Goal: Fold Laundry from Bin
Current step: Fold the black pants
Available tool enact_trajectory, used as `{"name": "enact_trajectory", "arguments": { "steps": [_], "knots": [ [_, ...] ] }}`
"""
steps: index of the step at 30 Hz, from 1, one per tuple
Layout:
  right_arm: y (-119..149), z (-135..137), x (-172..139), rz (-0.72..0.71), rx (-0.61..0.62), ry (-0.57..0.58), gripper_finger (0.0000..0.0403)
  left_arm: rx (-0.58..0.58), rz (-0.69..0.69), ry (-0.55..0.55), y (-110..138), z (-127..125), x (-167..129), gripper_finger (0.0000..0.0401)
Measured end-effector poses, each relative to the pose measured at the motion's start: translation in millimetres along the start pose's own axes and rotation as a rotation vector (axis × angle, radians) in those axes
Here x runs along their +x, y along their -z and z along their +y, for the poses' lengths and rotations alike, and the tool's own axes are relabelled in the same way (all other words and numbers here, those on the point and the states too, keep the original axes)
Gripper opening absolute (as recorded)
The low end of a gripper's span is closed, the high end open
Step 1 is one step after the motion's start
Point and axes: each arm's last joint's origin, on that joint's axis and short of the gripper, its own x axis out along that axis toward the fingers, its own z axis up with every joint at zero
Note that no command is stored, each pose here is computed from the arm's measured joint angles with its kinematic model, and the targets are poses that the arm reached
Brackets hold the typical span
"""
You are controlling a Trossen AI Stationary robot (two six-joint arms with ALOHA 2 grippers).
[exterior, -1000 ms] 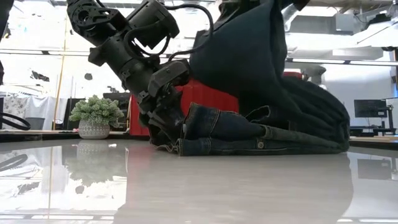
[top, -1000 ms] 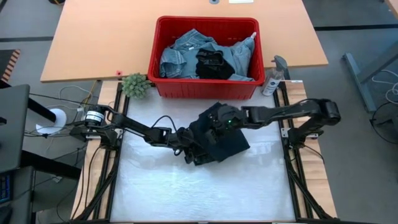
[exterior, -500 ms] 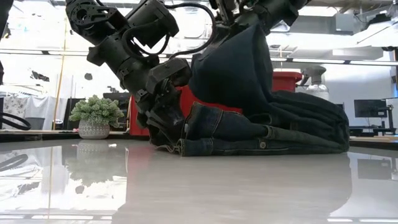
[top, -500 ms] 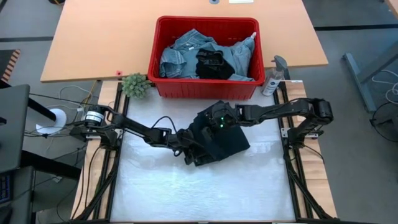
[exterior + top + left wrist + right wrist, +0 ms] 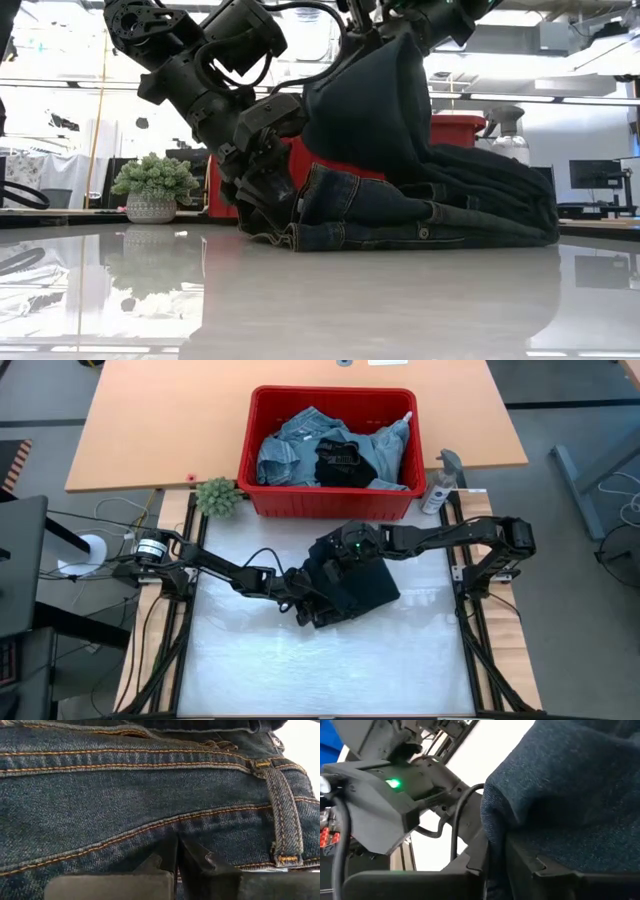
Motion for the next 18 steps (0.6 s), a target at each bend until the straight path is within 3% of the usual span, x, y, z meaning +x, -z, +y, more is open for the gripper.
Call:
{"name": "enact_trajectory", "arguments": {
  "steps": [12, 18],
  "knots": [
    [1.1, 2.2, -0.1, 0.049, -0.024, -0.062, 0.0205, 0.000, -0.006, -0.009, -0.3, 0.3, -0.1, 0.0000],
    [3.1, 6.2, -1.6, 0.085, -0.037, -0.099, 0.0224, 0.013, -0.005, -0.009, -0.3, 0.3, -0.1, 0.0000]
  ]
}}
